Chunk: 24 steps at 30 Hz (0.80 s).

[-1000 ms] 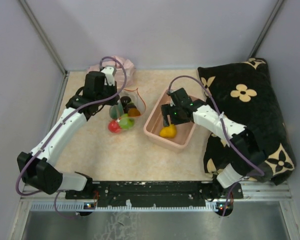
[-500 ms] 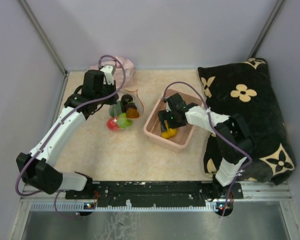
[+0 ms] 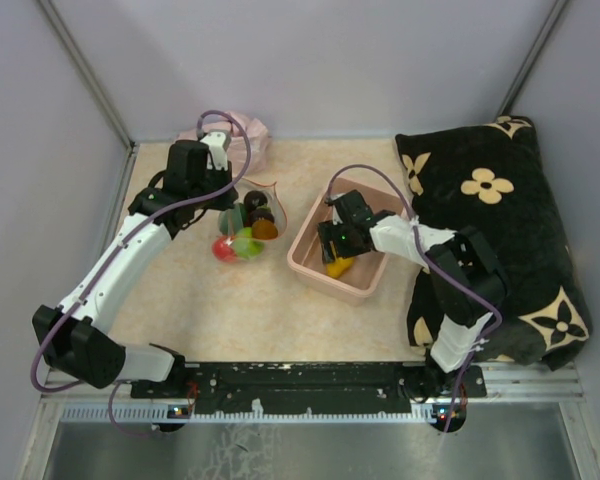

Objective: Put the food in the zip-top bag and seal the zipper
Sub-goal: Pick up the fake fruit from the bin.

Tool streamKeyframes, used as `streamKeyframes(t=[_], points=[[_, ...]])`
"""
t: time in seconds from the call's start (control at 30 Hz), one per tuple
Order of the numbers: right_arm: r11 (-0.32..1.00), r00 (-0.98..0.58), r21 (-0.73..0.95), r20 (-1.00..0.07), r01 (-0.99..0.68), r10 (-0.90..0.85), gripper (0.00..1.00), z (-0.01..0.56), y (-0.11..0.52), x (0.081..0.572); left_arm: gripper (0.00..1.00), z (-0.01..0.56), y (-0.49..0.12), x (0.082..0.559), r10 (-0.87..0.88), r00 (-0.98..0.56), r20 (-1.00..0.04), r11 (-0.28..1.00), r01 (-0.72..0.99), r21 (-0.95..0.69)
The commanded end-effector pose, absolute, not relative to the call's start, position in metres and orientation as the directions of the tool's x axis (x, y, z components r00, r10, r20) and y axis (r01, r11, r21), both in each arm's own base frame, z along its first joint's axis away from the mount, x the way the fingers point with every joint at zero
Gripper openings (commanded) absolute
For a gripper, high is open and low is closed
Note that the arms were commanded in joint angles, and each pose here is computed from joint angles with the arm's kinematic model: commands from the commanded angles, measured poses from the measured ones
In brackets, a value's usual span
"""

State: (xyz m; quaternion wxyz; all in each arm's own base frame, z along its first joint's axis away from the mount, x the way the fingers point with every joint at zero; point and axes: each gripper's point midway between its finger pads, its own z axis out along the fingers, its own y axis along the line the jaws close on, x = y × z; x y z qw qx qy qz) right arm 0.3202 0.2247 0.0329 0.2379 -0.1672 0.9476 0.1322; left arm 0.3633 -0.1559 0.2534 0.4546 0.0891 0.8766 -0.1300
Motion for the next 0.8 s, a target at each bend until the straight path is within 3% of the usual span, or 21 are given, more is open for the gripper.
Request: streamKeyframes(t=[0.0,0.23,0.5,0.77], points=[[0.904,-0.776,0.166,-0.587,-0.395,-0.231,0.46,0.07,0.226,0.331,0.0,0.284,-0.16,0.363,0.004,-0.517,-0.856,0.937,0.3,-0.177],[0.904,-0.663,0.146,-0.727,-0.401,-0.177,0.36,0.141,0.225,0.346,0.0,0.283,-0.166,0.359,0.013,-0.54,-0.841,0.924,0.327,-0.196],[0.88,-0.513,0.152,-0.85,-0.451,-0.116,0.35,0.221,0.235,0.344,0.0,0.279,-0.174,0.354,0.009,-0.572,-0.82,0.907,0.35,-0.234],[0.819,-0.264,0.154,-0.965,-0.552,0.003,0.35,0.32,0.268,0.326,0.0,0.278,-0.178,0.351,0.007,-0.596,-0.803,0.899,0.356,-0.256]])
